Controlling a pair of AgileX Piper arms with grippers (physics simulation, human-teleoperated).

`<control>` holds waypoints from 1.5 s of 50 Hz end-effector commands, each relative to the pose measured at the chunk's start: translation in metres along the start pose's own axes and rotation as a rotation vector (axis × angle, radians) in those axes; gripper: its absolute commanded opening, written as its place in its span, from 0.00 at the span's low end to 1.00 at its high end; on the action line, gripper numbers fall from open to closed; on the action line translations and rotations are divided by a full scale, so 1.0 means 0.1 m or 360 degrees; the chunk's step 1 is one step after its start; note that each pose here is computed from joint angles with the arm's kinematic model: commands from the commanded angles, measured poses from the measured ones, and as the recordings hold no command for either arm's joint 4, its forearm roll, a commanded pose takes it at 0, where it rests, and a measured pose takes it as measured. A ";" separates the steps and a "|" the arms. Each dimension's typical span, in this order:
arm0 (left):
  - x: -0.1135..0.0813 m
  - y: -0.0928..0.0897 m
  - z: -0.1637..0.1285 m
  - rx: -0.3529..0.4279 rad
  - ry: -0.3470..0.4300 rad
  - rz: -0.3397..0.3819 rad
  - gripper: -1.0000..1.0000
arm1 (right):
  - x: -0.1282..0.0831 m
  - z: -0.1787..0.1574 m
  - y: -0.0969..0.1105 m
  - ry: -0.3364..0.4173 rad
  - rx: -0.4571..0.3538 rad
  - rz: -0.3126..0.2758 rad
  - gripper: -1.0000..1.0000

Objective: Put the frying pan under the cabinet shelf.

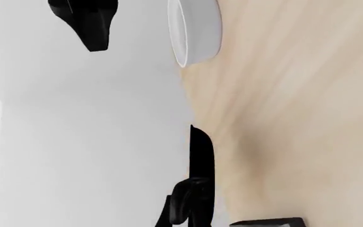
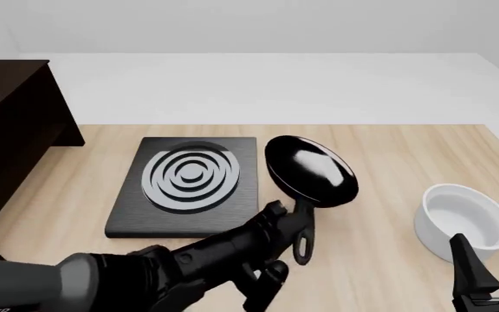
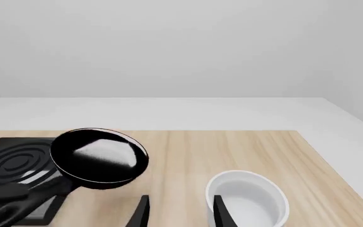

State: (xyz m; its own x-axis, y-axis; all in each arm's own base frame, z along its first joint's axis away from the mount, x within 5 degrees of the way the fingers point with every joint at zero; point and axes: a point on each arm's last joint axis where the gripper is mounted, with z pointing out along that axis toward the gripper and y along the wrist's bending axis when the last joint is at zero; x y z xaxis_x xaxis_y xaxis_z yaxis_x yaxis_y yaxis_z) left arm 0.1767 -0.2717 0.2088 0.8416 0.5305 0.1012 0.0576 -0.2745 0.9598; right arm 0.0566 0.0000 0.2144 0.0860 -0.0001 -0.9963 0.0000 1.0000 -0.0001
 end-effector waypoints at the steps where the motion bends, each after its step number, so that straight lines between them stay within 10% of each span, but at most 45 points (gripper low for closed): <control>1: 0.08 0.15 -0.29 -0.0201 0.0035 0.0074 0.00 | 0.00 0.00 0.00 0.0000 0.0000 0.0000 1.00; 43: 0.86 -0.26 -1.18 -0.0405 0.0637 -0.0214 0.00 | 0.00 0.00 0.00 0.0000 0.0000 0.0000 1.00; 75: 0.91 -0.62 -1.88 -0.0559 0.0984 -0.0510 0.00 | 0.00 0.00 0.00 0.0000 0.0001 0.0000 1.00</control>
State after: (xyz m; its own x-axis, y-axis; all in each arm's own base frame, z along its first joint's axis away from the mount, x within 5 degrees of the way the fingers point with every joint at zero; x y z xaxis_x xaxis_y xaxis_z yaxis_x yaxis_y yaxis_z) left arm 0.1561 -0.0670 0.2062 0.3874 0.9129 -0.1287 0.0451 0.1206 0.9917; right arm 0.0566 0.0000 0.2144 0.0860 -0.0002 -0.9963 0.0000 1.0000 -0.0002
